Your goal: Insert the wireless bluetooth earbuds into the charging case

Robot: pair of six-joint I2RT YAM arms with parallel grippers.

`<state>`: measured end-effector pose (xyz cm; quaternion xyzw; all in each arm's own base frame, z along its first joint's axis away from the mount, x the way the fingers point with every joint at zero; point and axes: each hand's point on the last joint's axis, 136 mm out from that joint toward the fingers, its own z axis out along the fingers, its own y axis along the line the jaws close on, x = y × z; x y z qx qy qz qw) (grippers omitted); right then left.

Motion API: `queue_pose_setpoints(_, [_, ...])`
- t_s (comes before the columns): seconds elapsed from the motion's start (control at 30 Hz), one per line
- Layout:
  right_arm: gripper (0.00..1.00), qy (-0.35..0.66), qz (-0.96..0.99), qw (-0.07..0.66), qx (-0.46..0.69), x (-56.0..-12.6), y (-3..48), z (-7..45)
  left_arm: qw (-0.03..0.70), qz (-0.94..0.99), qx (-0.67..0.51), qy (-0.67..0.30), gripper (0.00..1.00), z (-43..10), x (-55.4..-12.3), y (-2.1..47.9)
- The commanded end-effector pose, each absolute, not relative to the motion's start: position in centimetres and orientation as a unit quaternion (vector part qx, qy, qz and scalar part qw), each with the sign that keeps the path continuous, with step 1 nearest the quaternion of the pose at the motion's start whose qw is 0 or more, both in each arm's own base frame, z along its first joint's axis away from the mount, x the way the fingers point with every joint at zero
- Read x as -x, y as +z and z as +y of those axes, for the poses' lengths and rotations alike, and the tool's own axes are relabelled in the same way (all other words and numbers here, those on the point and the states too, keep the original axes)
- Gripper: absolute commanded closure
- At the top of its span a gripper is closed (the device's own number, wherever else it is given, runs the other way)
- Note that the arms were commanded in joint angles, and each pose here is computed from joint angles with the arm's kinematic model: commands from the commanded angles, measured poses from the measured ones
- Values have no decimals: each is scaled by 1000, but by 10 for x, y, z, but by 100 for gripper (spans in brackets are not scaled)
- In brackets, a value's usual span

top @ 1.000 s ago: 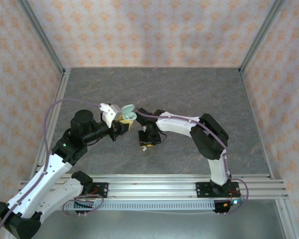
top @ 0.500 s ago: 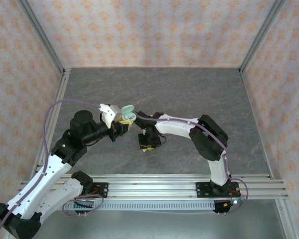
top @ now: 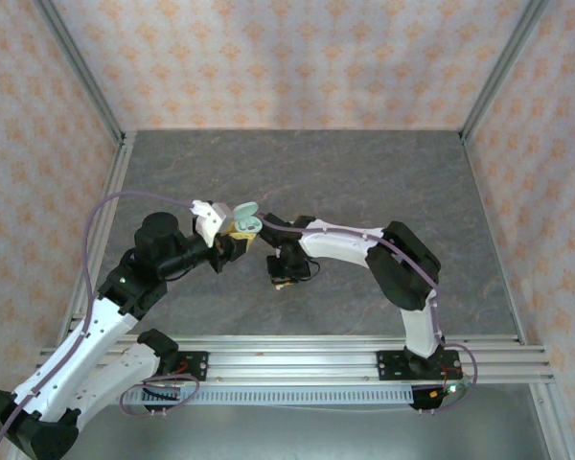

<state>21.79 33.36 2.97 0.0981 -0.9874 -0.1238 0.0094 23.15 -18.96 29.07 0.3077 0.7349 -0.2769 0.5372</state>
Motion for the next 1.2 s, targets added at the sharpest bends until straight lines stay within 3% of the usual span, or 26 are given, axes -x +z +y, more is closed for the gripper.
queue_pose_setpoints(0.0, [87, -108, -989, -38, -98, -229, 53, 316, 555, 721, -311, -273, 78, -191, -232, 304])
queue_pose_setpoints(0.3, [88, -112, -986, -107, -63, -240, 120, 269, 556, 712, -326, -280, 78, -194, -229, 308])
queue_pose_setpoints(0.67, [90, -124, -962, -234, -60, -243, 259, 226, 567, 686, -335, -309, 78, -206, -231, 317])
queue_pose_setpoints(0.93, [90, -131, -940, -295, -111, -243, 323, 242, 566, 679, -336, -324, 77, -212, -233, 318])
queue_pose_setpoints(1.17, [90, -146, -923, -313, -169, -240, 350, 277, 565, 679, -336, -327, 77, -213, -233, 319])
